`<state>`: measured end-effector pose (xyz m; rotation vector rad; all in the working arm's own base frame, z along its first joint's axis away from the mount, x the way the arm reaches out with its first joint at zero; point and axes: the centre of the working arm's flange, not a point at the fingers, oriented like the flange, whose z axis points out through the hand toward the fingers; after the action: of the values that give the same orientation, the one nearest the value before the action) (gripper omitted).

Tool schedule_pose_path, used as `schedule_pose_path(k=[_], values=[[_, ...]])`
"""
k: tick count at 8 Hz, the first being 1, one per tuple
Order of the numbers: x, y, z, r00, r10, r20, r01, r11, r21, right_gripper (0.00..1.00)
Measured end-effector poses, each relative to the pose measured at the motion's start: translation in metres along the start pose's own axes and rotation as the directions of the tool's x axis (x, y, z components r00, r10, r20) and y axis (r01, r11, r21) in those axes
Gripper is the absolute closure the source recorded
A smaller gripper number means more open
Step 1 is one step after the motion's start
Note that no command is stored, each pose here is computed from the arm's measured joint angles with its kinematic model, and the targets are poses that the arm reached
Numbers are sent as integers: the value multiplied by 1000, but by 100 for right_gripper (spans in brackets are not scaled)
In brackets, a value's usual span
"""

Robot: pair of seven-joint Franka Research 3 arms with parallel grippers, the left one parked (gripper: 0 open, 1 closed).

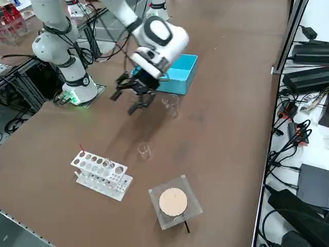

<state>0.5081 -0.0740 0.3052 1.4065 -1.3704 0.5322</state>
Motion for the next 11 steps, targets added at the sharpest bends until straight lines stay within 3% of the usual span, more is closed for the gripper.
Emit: schedule_pose_path(k=[2,5,8,11], values=[[-12,25,37,995,83,-49,-81,995,53,1],[-74,29,84,980,134,-144,-122,989,89,1],[-115,22,139,948,210,-239,-179,973,145,1],[-122,28,164,931,259,-259,-221,961,166,1]])
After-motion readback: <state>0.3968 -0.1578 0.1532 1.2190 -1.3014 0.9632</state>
